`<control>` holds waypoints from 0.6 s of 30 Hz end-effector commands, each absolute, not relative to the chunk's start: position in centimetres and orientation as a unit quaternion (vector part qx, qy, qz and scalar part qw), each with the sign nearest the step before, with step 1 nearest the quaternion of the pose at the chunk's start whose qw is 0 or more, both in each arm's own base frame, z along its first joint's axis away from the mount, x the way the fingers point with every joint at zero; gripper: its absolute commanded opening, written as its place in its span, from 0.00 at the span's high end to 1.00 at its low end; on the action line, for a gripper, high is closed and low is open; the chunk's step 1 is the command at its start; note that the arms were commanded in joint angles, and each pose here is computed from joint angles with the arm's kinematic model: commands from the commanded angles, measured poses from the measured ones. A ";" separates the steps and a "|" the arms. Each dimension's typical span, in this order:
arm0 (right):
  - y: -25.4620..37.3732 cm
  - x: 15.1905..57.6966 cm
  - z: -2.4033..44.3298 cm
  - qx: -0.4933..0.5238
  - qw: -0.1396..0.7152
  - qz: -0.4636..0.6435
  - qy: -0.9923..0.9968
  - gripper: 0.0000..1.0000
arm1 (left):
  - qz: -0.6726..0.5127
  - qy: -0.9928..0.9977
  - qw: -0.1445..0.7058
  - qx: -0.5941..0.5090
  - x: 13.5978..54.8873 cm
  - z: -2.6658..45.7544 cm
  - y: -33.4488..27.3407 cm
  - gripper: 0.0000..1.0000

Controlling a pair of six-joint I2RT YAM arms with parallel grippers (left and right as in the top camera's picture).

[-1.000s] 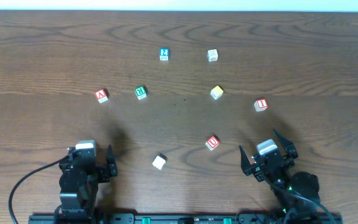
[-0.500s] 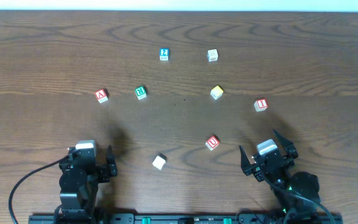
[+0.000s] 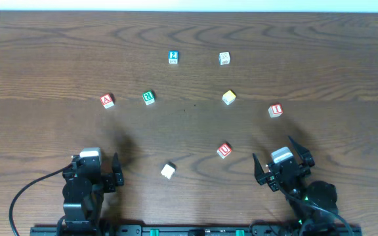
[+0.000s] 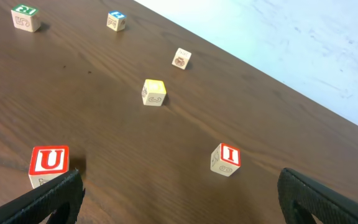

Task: Spell out Ai2
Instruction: 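Raise the right gripper and open it toward the red I block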

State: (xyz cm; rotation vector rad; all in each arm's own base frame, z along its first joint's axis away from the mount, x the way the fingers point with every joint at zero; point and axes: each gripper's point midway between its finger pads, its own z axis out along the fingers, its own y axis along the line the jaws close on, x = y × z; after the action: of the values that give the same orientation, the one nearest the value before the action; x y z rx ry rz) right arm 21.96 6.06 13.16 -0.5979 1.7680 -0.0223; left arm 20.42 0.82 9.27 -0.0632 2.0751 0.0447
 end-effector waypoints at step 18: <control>6.9 21.6 13.2 -0.276 0.599 0.009 0.752 0.01 | 0.027 0.861 0.507 -0.029 20.4 9.0 1.1 0.05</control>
State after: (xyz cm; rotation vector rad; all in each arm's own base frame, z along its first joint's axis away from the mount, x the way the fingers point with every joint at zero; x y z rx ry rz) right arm 21.91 6.23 13.17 -0.6042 1.7650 -0.0131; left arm 20.42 0.82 9.27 -0.0628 2.0751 0.0449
